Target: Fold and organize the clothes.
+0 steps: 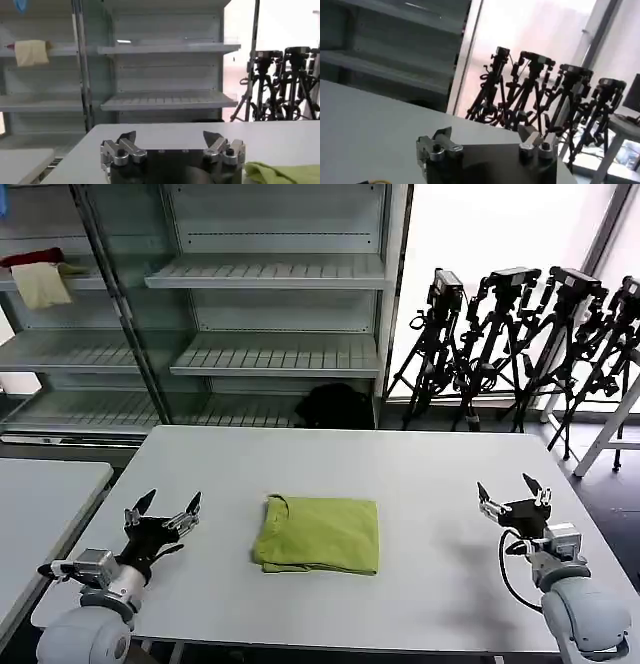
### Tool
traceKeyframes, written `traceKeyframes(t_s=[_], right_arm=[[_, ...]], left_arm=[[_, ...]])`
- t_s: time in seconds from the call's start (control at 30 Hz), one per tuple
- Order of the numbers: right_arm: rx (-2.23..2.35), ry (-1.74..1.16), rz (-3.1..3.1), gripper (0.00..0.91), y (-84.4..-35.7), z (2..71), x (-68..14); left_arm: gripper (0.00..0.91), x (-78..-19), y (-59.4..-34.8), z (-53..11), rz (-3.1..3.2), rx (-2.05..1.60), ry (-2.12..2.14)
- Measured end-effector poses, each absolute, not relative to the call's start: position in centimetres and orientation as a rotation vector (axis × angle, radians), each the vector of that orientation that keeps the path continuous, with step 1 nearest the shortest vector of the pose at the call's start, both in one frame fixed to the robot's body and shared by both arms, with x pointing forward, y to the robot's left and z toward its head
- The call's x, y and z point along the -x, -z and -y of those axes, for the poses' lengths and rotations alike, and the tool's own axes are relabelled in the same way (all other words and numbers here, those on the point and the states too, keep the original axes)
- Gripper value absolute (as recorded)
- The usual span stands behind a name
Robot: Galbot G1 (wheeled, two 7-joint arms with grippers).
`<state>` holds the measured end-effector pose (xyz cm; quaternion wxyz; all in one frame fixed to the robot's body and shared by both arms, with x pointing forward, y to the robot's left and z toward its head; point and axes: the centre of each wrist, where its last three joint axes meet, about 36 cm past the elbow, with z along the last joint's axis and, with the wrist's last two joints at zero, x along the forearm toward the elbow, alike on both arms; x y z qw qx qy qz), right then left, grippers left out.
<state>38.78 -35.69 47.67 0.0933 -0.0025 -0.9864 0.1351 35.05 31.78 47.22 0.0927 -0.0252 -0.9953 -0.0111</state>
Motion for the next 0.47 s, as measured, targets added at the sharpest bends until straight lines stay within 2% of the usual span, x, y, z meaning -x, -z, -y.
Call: traceKeyframes(t_s=[0.47], right_arm=[[-0.032,-0.387,2.937,0.907,-47.46,35.89,-39.07]], left_arm=[[0.907,-35.2,-46.71,-31.57,2.964,0.071,0.017]])
